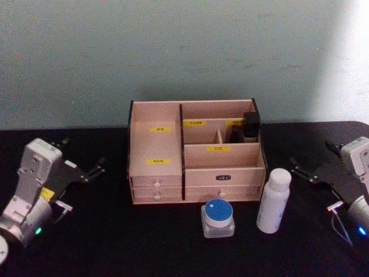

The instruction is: Pick up the facial cleanser and watermelon frost from the table and place them into the tiered storage box.

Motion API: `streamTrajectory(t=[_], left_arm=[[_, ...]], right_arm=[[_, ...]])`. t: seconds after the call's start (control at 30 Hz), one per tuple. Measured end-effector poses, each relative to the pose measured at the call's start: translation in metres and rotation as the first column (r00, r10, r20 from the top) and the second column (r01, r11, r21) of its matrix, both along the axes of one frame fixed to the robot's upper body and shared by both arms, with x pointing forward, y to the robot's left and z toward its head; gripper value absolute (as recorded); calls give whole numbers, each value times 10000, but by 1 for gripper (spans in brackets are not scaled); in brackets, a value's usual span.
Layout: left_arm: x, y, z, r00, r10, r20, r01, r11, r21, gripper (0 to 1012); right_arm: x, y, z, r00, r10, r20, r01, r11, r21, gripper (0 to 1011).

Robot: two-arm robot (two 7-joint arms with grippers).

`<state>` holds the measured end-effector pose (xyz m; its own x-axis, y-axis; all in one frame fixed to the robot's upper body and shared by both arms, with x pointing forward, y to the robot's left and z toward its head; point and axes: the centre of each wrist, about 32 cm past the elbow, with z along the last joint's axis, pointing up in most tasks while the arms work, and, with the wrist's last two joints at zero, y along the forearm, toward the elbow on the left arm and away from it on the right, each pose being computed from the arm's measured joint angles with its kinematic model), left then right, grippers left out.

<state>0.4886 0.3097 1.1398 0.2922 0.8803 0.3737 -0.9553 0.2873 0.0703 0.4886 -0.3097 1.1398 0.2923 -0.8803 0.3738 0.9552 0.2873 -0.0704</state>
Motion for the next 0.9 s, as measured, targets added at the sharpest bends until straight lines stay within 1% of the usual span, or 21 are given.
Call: streamTrajectory(t=[0.9], left_arm=[[0,0,0,10000,0,1,0,10000,0,1001]], right_arm=[[0,0,0,10000,0,0,0,10000,0,1002]])
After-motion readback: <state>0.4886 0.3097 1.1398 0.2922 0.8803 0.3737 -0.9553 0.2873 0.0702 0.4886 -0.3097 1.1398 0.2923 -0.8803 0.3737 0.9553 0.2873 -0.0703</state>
